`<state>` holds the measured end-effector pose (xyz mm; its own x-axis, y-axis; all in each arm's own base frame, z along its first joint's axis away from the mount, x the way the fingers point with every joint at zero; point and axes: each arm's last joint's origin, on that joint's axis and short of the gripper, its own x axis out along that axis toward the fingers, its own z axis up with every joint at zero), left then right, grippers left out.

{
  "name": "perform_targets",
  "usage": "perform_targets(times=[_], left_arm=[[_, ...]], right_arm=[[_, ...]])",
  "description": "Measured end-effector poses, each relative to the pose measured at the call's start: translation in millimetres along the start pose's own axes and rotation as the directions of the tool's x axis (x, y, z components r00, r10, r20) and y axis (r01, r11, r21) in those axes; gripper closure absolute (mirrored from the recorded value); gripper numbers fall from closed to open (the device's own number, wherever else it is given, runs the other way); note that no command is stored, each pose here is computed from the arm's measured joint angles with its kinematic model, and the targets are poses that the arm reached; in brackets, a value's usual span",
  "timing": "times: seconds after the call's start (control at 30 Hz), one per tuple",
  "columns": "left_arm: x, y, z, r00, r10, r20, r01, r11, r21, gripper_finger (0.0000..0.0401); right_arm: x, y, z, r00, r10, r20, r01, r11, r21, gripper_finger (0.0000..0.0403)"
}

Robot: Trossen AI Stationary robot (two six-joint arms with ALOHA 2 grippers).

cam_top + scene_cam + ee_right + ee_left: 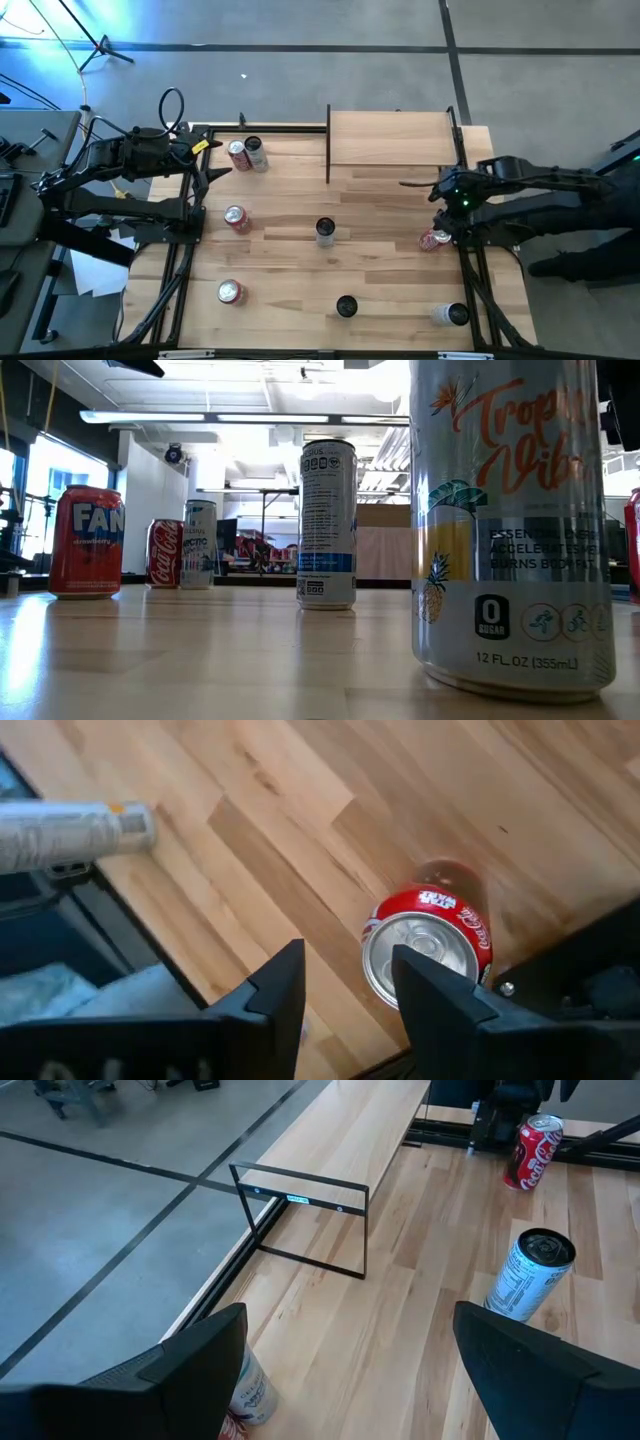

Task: Place canned beverage on shelf
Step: Put the red soda can on the shelf

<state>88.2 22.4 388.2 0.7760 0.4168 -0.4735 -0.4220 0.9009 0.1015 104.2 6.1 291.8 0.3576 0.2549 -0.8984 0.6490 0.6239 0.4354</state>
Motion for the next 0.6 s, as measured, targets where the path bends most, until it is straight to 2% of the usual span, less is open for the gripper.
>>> perform_targets(times=[0.2, 0.43, 0.6], left_arm=[[0, 0, 0, 1.000, 0.000, 0.000, 0.000, 1.000, 0.000, 0.0066], [0, 0, 0, 1.000, 0.000, 0.000, 0.000, 1.000, 0.000, 0.0066], [0, 0, 0, 1.000, 0.000, 0.000, 0.000, 1.000, 0.000, 0.0066]], right_arm=[[6, 5, -1, 0.994, -0.097, 0.055, 0.098, 0.995, -0.011, 0.0251], [6, -2, -11, 0.982, -0.185, -0.046, 0.189, 0.976, 0.109, 0.0251], [6, -4, -14, 0.973, -0.221, -0.065, 0.227, 0.968, 0.110, 0.0251]])
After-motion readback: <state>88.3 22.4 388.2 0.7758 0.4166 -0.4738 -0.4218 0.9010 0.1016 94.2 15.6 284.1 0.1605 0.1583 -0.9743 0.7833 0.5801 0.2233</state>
